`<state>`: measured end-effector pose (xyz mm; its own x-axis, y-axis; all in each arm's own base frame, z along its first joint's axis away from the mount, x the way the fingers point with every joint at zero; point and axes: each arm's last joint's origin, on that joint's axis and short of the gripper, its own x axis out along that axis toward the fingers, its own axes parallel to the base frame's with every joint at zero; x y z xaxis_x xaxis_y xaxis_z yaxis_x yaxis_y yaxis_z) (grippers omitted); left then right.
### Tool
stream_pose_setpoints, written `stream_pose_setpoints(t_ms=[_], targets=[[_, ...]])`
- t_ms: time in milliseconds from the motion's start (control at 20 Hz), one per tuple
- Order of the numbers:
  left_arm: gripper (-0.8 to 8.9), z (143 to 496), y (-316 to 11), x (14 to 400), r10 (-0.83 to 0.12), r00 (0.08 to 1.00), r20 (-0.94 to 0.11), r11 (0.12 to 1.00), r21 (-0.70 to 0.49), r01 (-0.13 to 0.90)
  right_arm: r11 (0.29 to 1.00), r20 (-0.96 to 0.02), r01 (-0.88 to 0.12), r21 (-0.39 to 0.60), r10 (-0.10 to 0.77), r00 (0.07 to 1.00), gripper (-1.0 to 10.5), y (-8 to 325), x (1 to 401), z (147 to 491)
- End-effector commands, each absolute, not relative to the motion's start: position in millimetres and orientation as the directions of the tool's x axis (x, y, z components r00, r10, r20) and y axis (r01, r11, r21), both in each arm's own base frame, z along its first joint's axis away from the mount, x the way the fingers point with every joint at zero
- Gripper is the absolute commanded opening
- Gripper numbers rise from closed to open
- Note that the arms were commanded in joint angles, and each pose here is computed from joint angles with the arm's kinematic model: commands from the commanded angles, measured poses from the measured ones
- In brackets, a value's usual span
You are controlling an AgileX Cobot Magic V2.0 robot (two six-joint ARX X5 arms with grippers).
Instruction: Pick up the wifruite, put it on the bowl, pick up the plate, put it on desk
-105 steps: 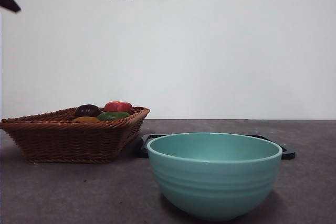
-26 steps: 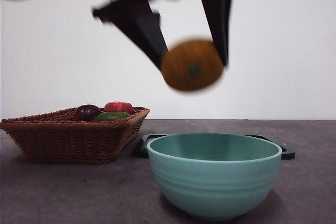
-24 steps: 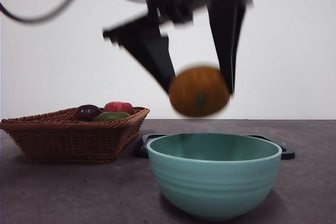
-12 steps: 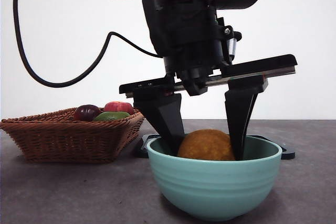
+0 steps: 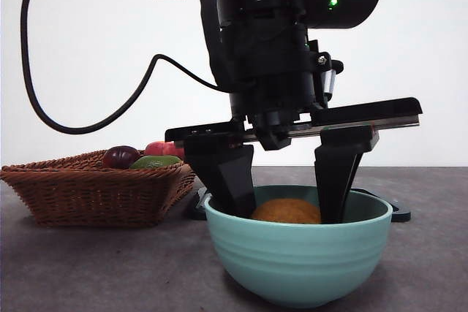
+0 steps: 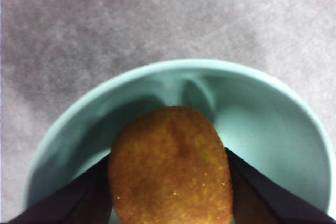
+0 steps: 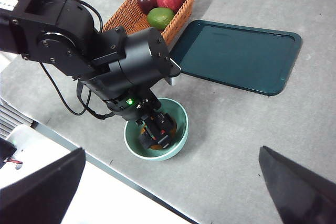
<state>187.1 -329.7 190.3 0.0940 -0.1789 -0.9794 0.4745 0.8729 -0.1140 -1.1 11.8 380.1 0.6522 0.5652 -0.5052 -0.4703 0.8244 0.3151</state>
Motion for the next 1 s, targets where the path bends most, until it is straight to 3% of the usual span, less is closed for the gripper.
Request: stream_pose_setpoints(t_ms=[50, 250, 350, 450, 700, 1000], targets=[[2.17, 187.8, -337.8, 186.0, -0.196, 0.082, -0.977, 0.863, -0.132, 0.487, 0.821, -0.497, -0.474, 0.319, 0.571, 0.653, 5.6, 11.3, -3.8, 383.5], [2.61, 188.3, -337.7, 188.1, -0.206, 0.086, -0.975, 0.856, -0.137, 0.499, 0.82, -0.498, -0.474, 0.32, 0.571, 0.653, 5.6, 11.3, -3.8, 383.4], [4.29, 188.1, -337.1, 188.2, -0.201, 0.083, -0.976, 0.852, -0.133, 0.506, 0.82, -0.498, -0.474, 0.32, 0.571, 0.653, 5.6, 11.3, -3.8, 383.4], [5.31, 188.9, -336.5, 187.7, -0.198, 0.081, -0.977, 0.851, -0.13, 0.509, 0.82, -0.499, -0.474, 0.32, 0.571, 0.652, 5.6, 11.3, -3.9, 383.4], [5.33, 203.6, -332.8, 185.0, -0.225, 0.097, -0.969, 0.843, -0.144, 0.518, 0.821, -0.504, -0.472, 0.322, 0.571, 0.649, 5.6, 11.2, -4.3, 382.8], [5.3, 268.9, -313.1, 167.3, -0.376, 0.174, -0.91, 0.78, -0.21, 0.589, 0.821, -0.504, -0.472, 0.322, 0.571, 0.648, 5.6, 11.2, -4.3, 382.8]])
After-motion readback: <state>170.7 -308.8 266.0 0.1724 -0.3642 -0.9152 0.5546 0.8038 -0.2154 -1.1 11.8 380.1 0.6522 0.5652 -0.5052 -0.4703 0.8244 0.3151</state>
